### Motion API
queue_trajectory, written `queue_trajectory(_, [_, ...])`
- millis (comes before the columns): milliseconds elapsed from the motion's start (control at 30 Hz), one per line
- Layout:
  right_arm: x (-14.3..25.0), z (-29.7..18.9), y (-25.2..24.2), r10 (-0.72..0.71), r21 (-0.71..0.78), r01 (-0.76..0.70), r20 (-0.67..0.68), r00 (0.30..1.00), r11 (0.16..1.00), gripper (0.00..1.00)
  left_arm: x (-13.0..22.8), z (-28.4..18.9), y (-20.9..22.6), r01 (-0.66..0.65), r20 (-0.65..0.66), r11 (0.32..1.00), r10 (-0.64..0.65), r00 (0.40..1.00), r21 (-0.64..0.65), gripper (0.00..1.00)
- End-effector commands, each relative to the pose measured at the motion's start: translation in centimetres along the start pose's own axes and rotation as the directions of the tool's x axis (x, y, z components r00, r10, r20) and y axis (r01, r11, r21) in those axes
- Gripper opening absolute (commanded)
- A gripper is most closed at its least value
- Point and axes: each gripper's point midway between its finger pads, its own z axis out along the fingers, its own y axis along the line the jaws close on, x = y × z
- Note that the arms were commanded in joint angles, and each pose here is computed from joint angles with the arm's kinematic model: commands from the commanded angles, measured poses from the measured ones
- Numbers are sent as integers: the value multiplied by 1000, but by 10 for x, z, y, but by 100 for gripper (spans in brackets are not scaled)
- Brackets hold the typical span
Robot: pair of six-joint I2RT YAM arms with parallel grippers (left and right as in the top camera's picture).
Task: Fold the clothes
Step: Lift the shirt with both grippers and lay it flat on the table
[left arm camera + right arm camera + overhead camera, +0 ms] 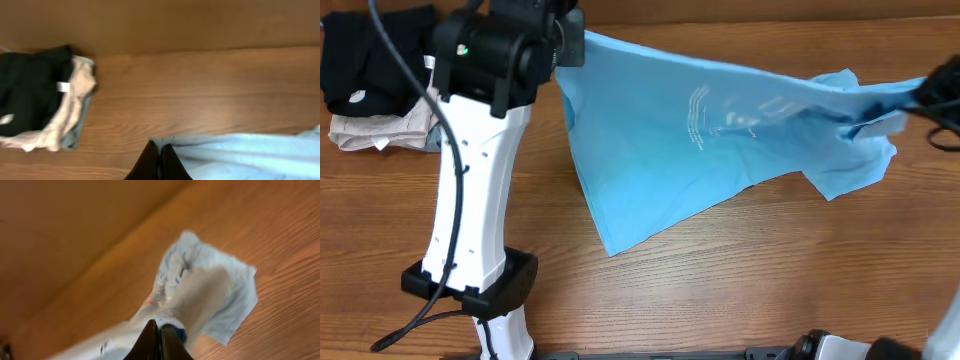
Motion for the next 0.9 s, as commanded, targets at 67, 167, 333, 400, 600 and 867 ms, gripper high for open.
queue_trajectory(67, [-26, -83, -6, 20, -8, -19, 186, 982, 1000, 4, -22, -60, 42, 32, 152, 995, -18, 988, -92, 4])
queue_trajectory(167, [-31, -134, -8, 38, -18, -34, 292, 956, 999, 4, -30, -99, 56, 68, 244, 994, -47, 969, -80, 4])
queue_trajectory(333, [-29, -221, -6, 28, 12, -39, 485, 874, 999, 4, -33, -181, 86, 146, 412, 989, -120, 903, -32, 4])
queue_trajectory(400, [-23, -255, 1, 13, 20, -29, 559, 829, 999, 4, -28, -216, 99, 174, 477, 985, -151, 866, -5, 4])
queue_trajectory(600, [6, -334, 33, -51, 22, 50, 701, 712, 999, 4, -2, -301, 135, 230, 615, 971, -224, 756, 71, 4])
queue_trajectory(867, [37, -369, 48, -117, 49, 120, 747, 655, 991, 4, 20, -321, 147, 234, 621, 969, -232, 749, 80, 4])
